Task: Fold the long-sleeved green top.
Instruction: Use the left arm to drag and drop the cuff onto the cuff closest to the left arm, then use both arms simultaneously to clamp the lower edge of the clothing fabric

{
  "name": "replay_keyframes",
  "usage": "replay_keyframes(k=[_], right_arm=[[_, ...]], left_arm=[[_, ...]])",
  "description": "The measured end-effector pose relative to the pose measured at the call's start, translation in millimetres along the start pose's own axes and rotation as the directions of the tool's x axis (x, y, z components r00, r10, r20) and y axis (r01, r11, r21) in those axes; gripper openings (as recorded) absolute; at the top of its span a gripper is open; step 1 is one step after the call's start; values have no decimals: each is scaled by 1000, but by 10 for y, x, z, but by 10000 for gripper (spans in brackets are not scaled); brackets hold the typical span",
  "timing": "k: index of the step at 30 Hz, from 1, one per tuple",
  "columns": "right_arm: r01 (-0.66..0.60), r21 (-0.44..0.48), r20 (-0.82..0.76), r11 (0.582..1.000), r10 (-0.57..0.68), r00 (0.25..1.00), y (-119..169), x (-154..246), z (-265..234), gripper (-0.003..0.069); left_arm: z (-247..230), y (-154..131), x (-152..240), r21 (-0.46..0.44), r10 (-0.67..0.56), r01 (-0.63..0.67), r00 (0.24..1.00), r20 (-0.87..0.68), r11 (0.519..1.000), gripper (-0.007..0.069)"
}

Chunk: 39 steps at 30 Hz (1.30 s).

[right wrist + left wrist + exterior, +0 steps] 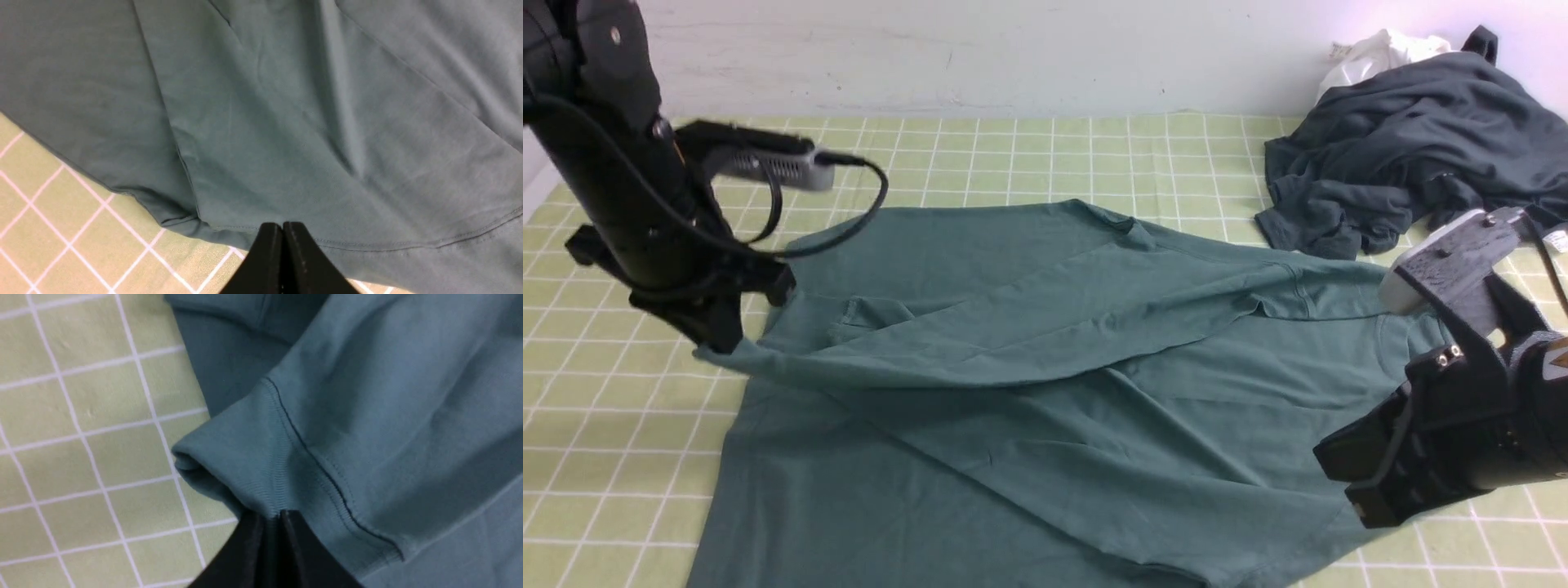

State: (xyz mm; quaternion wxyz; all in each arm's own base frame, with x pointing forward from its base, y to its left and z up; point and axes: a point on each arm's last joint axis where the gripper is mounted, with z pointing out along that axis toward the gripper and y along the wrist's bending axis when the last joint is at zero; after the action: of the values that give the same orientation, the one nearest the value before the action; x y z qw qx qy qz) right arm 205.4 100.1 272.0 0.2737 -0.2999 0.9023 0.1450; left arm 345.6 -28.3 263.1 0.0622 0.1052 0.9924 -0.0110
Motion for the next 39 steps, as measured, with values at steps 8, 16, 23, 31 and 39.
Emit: replay_keyframes(k=[8, 16, 23, 31, 39], right_arm=[[0, -1, 0, 1000, 0, 1000, 1, 0, -1, -7], [-14, -13, 4, 1000, 14, 1000, 12, -4, -1, -7], [-25, -24, 5, 999, 25, 1000, 22, -5, -1, -7], [-33, -43, -14, 999, 32, 999, 40, 12, -2, -7], [-34, -50, -23, 998, 33, 999, 47, 20, -2, -7]], left_arm=[[-166, -90, 207, 64, 13, -14, 1000, 27, 998, 332], [-146, -463, 1143, 72, 324, -324, 946, 13, 943, 409], [560, -518, 1634, 31, 693, -693, 720, 31, 720, 409], [835, -508, 1644, -16, 734, -735, 676, 63, 678, 409], [937, -516, 1626, 24, 725, -726, 688, 36, 687, 377]])
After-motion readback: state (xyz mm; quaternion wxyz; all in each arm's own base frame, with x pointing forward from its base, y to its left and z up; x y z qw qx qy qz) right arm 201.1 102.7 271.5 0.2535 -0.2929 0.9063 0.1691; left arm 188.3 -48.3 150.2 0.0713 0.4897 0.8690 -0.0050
